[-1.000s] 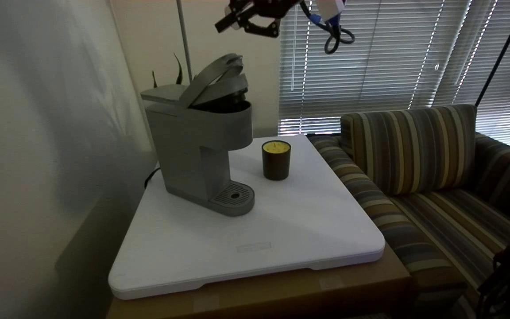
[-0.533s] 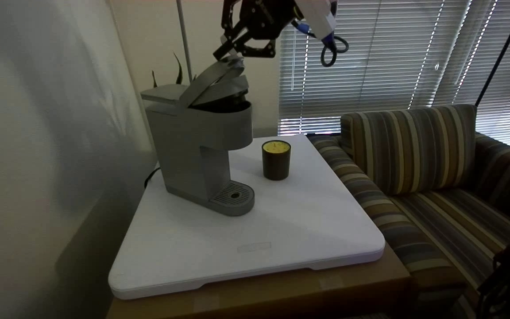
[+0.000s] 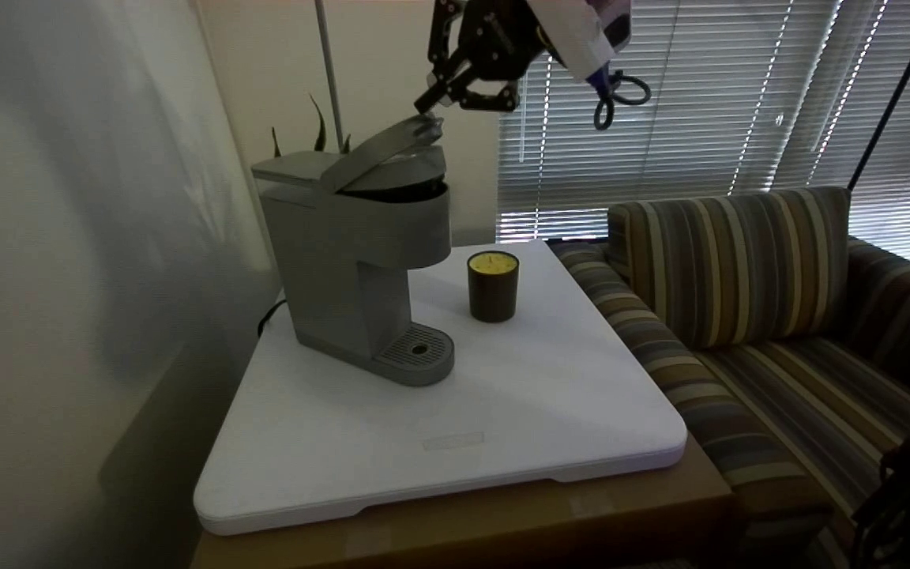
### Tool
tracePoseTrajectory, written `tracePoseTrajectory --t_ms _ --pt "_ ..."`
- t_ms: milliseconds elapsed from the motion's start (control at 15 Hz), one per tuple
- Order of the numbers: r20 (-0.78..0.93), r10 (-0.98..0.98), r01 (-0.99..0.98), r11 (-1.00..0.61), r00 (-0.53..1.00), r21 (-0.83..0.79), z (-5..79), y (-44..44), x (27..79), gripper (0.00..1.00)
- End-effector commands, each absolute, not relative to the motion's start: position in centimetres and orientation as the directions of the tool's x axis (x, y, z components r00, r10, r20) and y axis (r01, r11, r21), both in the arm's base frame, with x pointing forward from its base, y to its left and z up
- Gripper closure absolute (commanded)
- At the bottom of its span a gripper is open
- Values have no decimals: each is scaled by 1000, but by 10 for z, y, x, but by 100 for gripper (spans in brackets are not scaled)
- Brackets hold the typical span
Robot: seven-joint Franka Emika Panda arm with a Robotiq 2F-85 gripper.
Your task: Open the coffee maker, close it, then open it again
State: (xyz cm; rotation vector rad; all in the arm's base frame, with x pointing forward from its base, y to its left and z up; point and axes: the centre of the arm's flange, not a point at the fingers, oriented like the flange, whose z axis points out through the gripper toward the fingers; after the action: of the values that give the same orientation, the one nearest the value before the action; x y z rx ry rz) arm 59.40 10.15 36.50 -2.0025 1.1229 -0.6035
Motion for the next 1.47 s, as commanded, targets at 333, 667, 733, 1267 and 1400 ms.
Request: tracePoseTrajectory --t_ms 333,667,733,1267,1400 --pt "-234 -929 -538 47 285 -842 310 84 541 100" --pt "-338 -910 -494 184 241 -850 291 76 533 100" --pt "-360 -899 -486 205 249 -850 287 74 532 100" --pt "-432 -830 -479 237 351 -845 265 64 526 100" --pt "-429 -836 -496 227 342 -838 260 57 522 100"
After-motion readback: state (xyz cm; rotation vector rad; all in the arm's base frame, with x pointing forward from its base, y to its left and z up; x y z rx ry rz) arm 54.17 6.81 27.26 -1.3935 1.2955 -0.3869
